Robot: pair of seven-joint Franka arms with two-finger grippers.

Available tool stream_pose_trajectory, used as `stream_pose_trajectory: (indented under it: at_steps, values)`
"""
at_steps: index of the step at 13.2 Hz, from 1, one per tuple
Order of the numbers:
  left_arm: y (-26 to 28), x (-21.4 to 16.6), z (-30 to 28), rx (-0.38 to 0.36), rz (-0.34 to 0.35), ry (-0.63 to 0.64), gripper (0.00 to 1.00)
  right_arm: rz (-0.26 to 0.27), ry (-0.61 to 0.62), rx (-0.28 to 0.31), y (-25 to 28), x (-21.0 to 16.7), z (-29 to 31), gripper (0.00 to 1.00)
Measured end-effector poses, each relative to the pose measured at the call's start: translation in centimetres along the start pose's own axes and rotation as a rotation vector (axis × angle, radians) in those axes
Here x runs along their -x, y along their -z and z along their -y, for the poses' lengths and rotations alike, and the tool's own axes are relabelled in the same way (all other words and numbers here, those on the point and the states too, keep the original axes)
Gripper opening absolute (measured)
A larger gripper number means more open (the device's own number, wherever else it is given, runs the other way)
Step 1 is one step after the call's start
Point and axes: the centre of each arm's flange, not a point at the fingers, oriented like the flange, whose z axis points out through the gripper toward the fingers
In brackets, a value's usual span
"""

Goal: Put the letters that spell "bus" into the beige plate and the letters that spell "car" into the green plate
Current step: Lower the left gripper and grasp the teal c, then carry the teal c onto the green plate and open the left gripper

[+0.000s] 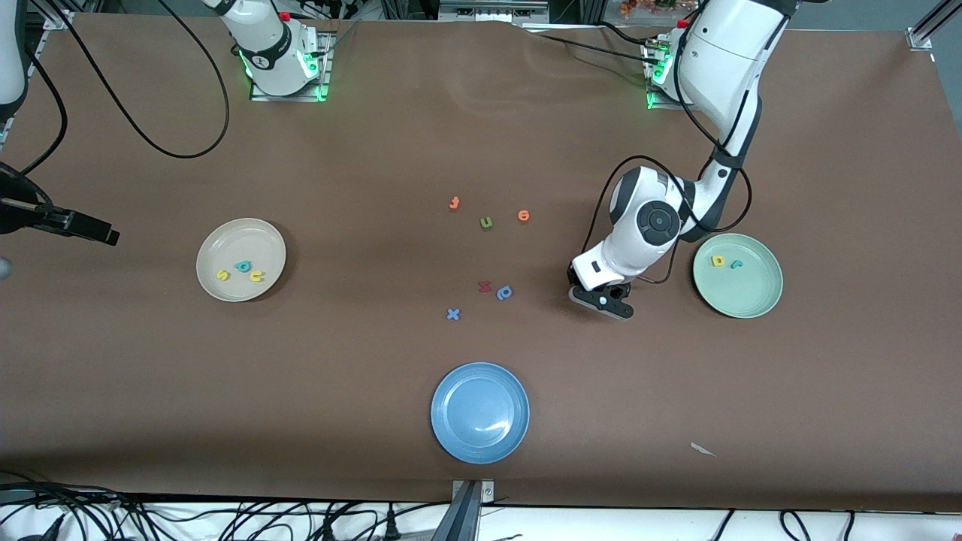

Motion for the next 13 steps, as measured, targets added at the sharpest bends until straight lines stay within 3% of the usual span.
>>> stream_pose_trajectory:
  at_steps: [1,9,13]
  values:
    - [0.0,0.0,0.0,0.000,0.000,0.000,0.29,-0.001,0.000,0.000,0.0,0.0,0.0,1.00]
    - [0.6,-0.6,0.8,-0.009,-0.015,0.010,0.28,-0.002,0.000,0.000,0.0,0.0,0.0,1.00]
    - [6.6,-2.7,5.9,-0.043,0.004,0.037,0.28,-0.002,-0.001,0.000,0.0,0.0,-0.1,1.00]
